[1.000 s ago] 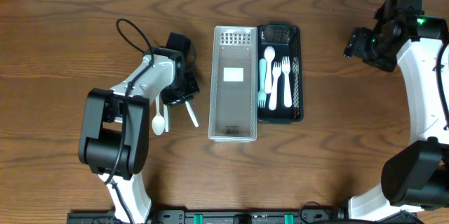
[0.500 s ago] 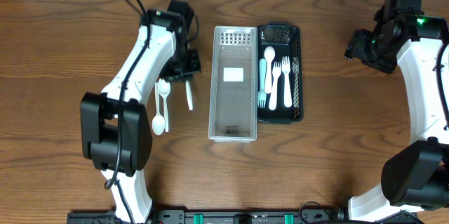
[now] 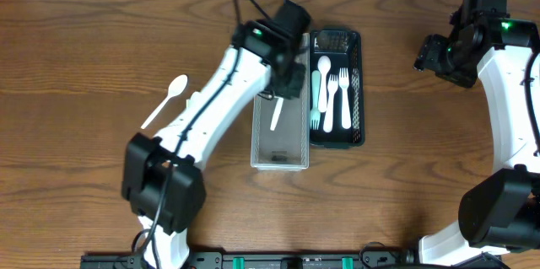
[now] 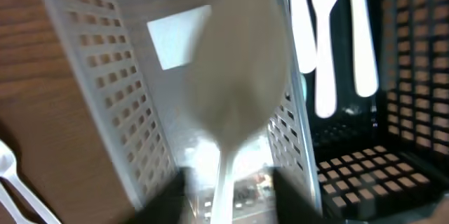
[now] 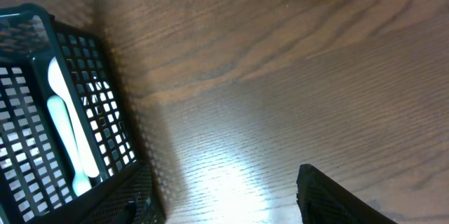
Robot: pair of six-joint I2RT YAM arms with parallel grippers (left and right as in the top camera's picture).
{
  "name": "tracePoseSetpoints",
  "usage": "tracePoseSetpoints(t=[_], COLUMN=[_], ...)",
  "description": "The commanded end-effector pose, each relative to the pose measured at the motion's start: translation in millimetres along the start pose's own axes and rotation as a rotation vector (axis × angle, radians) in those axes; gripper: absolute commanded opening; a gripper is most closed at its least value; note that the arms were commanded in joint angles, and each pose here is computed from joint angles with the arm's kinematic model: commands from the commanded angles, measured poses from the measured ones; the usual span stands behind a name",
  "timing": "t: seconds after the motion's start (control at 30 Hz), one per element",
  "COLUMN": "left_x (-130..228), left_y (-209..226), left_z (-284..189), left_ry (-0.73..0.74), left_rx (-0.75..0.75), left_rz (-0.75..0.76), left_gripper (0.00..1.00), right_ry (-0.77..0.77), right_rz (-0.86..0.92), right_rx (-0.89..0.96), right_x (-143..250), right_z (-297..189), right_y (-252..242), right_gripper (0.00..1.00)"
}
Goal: Pack container
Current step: 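Drop the spoon into the white perforated tray, then grasp another white spoon with left gripper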
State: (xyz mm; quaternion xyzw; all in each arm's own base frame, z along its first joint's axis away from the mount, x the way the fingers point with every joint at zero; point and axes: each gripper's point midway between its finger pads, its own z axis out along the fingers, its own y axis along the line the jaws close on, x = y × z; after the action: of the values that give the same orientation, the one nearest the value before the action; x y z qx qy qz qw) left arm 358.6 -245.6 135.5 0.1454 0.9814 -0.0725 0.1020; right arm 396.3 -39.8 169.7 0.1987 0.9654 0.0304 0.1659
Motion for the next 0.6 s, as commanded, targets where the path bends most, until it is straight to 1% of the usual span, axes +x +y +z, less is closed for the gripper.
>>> tracePoseSetpoints(t=[0.0,0.1,0.17,0.3,0.4,0.47,0.57], left_x=[3,2,2,12,21,29,43], left_y=[13,26,46,107,150,170,191], left_z=[11,1,-10,-32,-29,-22,-8], left_ry=[0.018,0.014,0.011,0.038,0.09,0.127,0.175], left_rx=[-0.07,-0.083,-0.122,-0.243,-0.271,-0.28,-0.29], left_rz=[0.011,-0.015,-0.048,-0.145,-0.221,-0.265,-0.309], left_gripper=[0.71,0.73,0.73,0.74,0.74,0.7,0.59], right_ry=[-0.013,-0.021,-0.021,-0.02,-0.022,-0.022,-0.022], right_rz=[-0.011,-0.011,-0.012,-0.012,-0.012,-0.012,-0.012], right_rx=[0.001,-0.001,-0.002,-0.001,-0.002,-0.002,-0.001], right_x=[-4,-6,-6,-5,-6,-6,-6], right_z=[-2,-2,-2,-2,-2,-2,-2], right_y=[-1,-1,-1,-1,-1,-1,-1], right_gripper=[0.7,0.71,0.71,0.72,0.72,0.73,0.73])
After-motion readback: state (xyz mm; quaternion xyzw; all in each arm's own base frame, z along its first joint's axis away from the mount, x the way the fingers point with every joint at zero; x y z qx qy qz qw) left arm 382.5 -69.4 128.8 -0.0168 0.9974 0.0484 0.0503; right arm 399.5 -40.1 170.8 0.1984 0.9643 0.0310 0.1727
